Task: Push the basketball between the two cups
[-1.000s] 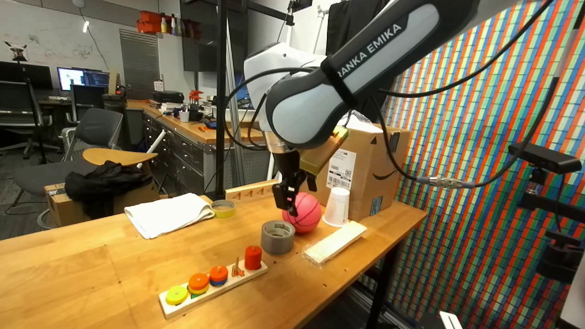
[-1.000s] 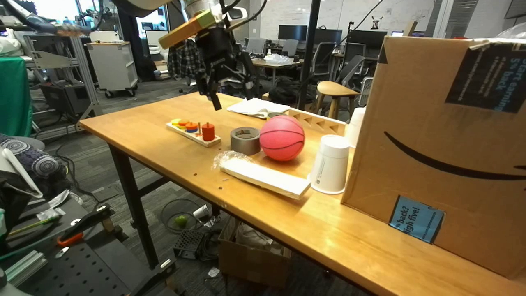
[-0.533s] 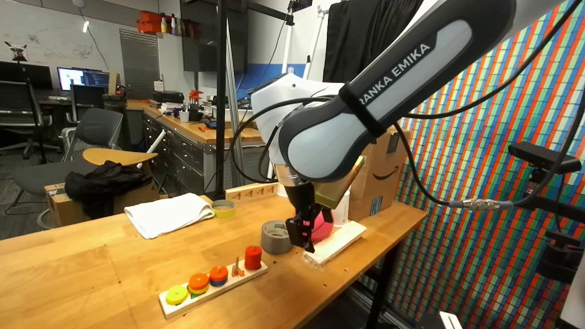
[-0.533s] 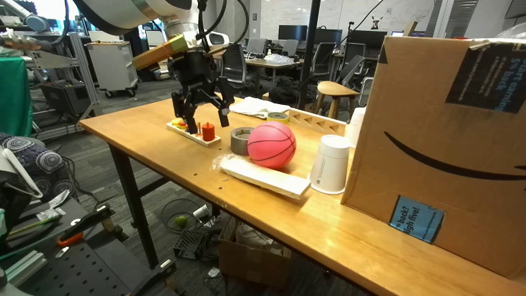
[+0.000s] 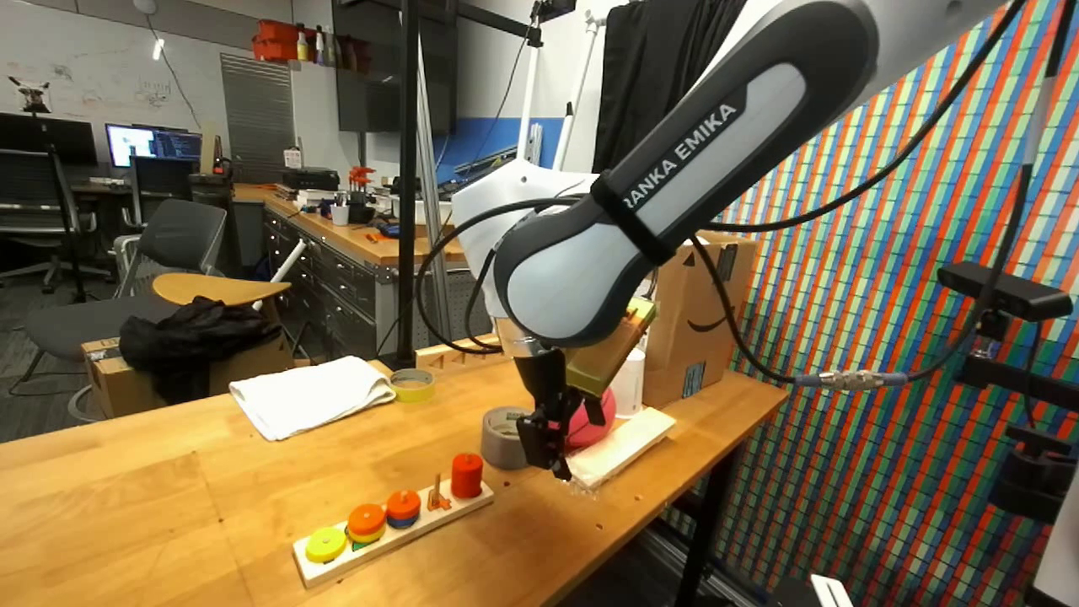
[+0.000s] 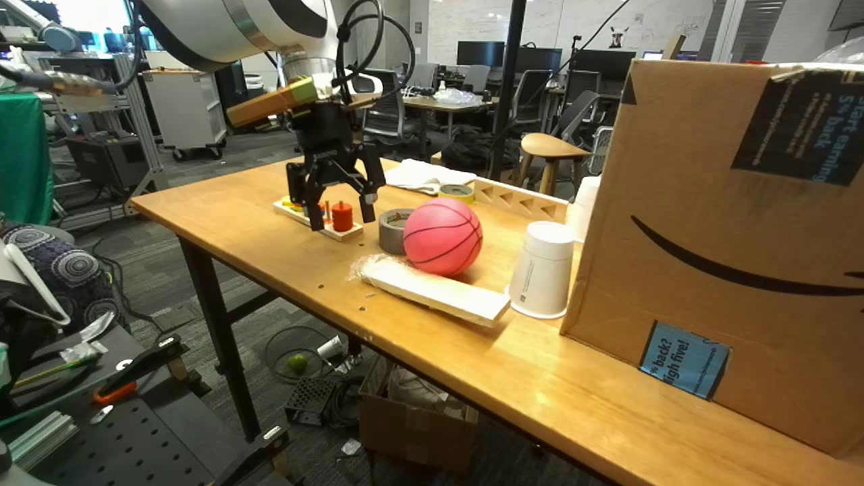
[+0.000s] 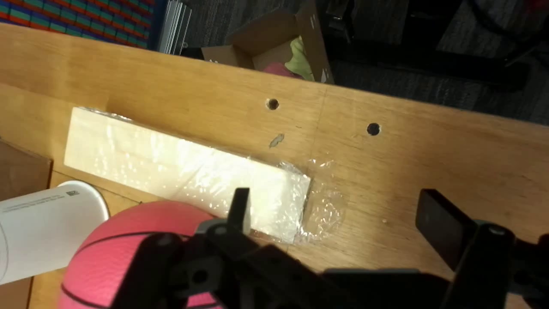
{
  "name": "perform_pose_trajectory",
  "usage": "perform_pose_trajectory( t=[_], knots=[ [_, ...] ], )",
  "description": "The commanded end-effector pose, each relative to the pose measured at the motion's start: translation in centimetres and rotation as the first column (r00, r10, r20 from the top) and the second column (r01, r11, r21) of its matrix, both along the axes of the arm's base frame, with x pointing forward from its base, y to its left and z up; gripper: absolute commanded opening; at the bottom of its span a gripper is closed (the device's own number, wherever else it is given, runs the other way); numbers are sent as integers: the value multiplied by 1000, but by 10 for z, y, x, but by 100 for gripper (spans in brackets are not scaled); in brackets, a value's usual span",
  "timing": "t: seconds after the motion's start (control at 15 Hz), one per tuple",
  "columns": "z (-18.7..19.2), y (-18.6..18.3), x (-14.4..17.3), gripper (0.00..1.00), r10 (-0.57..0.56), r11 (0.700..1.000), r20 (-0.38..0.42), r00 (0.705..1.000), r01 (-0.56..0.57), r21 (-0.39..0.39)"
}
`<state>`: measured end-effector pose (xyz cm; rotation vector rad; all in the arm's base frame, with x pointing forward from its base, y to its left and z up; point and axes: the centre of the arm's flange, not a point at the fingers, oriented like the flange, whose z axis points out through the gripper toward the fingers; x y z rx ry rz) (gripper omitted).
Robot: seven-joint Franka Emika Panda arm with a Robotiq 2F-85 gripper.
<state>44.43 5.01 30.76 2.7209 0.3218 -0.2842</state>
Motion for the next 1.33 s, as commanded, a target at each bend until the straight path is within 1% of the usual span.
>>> perform_pose_trajectory(
  t=[0.0, 0.2, 0.4, 0.6, 0.8, 1.0, 1.13, 1.27],
  knots=[
    [-3, 2, 56, 100, 24, 999, -25, 999, -23, 30],
    [-10, 1, 86, 100, 45, 998, -35, 998, -43, 42],
    [-21, -9, 109, 100, 43, 997, -48, 998, -41, 58],
    [-25, -20, 133, 100, 33, 997, -58, 998, -29, 74],
    [-10, -24, 164, 100, 39, 997, -43, 998, -36, 73],
    [7, -24, 187, 100, 52, 997, -26, 998, -50, 57],
    [20, -26, 199, 100, 43, 997, -15, 999, -42, 61],
    [37, -28, 201, 100, 38, 997, 2, 999, -38, 61]
  ],
)
